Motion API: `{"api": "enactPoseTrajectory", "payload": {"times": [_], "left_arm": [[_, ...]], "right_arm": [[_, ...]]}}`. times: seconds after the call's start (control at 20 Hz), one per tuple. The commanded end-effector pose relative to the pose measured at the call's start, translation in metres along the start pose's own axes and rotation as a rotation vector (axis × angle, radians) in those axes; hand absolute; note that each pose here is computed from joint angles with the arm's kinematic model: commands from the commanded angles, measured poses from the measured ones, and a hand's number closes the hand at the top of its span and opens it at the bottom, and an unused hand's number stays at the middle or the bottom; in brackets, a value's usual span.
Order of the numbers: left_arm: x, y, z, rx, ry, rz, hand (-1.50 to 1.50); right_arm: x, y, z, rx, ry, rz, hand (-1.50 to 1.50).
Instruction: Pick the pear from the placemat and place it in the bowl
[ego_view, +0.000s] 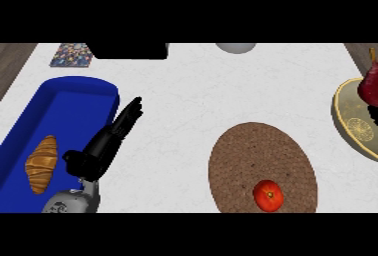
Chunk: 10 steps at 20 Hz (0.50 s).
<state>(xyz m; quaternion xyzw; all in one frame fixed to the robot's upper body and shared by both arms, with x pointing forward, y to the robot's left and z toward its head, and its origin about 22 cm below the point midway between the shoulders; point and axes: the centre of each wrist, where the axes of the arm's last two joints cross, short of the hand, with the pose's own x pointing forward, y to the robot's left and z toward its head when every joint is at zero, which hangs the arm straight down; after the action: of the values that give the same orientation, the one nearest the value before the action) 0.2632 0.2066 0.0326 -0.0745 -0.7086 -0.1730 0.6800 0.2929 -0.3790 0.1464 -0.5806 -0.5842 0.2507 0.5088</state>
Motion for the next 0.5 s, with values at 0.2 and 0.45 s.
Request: {"api": "enactPoseTrajectory", "payload": {"times": [0.2, 0.45], "left_arm": [[0.011, 0.010, -0.008, 0.011, -0.006, -0.006, 0.00], [0.003, -0.014, -0.015, -0.012, -0.008, 0.005, 0.00]], "right_arm": [[-0.053, 0.016, -0.028, 0.266, 0.113, 0.068, 1.50], [-0.079, 0.035, -0.042, 0.448, 0.190, -0.099, -1.50]]}}
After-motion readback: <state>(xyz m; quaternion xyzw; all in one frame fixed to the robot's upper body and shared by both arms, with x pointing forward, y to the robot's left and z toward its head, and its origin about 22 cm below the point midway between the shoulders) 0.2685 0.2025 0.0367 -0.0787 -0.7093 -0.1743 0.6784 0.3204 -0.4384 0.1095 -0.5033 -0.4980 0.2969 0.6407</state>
